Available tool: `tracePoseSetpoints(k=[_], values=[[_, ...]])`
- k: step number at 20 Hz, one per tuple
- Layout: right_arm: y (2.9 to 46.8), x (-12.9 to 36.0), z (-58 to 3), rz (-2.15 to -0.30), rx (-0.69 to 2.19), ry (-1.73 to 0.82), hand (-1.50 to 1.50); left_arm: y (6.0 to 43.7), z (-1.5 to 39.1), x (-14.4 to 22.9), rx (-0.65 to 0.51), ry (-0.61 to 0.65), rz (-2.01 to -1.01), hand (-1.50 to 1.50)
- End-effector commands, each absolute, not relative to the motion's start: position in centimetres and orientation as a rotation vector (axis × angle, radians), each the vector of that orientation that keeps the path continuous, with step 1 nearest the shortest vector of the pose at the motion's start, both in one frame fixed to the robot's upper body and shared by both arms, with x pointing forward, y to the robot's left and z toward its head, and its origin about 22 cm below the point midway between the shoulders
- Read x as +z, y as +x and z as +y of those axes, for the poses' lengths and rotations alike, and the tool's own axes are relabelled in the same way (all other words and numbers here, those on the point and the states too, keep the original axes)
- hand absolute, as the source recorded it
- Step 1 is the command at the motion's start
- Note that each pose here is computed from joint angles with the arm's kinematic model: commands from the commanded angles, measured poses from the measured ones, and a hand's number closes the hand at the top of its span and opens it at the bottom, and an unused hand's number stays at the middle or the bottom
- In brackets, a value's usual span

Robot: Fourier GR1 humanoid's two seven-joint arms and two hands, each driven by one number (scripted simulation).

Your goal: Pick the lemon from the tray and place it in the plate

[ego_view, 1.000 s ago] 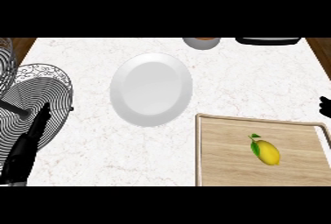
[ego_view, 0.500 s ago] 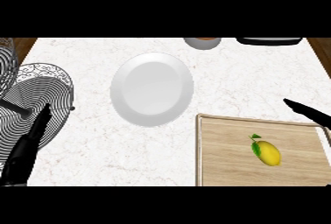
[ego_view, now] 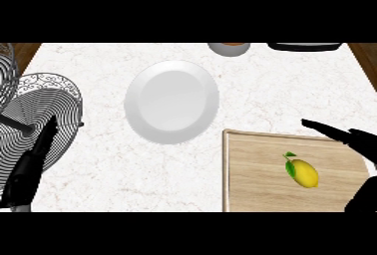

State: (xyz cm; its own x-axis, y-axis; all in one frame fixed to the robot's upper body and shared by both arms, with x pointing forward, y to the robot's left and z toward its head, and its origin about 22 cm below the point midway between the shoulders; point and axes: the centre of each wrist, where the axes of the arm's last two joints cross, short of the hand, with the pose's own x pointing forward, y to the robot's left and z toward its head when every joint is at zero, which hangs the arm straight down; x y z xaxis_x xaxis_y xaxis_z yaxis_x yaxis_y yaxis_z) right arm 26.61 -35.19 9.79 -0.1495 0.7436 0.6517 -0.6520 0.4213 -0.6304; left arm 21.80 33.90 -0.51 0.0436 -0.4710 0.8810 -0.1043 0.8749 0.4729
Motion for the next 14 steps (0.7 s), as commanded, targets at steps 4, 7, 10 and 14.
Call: tracePoseSetpoints(k=[4,7,10,14], values=[[27.4,7.8,-34.7,-1.187,1.281,-0.046,-1.50,21.6,34.0,-1.2,-0.301,0.469,-1.512,0.00],[27.2,7.7,-34.5,-1.151,1.303,-0.028,-1.50,20.6,34.6,-0.6,-0.289,0.458,-1.522,0.00],[28.7,5.3,-33.1,-1.142,1.309,-0.051,-1.50,21.7,32.8,-0.8,-0.282,0.477,-1.503,0.00],[29.4,4.5,-34.5,-1.108,1.319,-0.063,-1.50,20.2,36.5,0.5,-0.303,0.474,-1.534,0.00]])
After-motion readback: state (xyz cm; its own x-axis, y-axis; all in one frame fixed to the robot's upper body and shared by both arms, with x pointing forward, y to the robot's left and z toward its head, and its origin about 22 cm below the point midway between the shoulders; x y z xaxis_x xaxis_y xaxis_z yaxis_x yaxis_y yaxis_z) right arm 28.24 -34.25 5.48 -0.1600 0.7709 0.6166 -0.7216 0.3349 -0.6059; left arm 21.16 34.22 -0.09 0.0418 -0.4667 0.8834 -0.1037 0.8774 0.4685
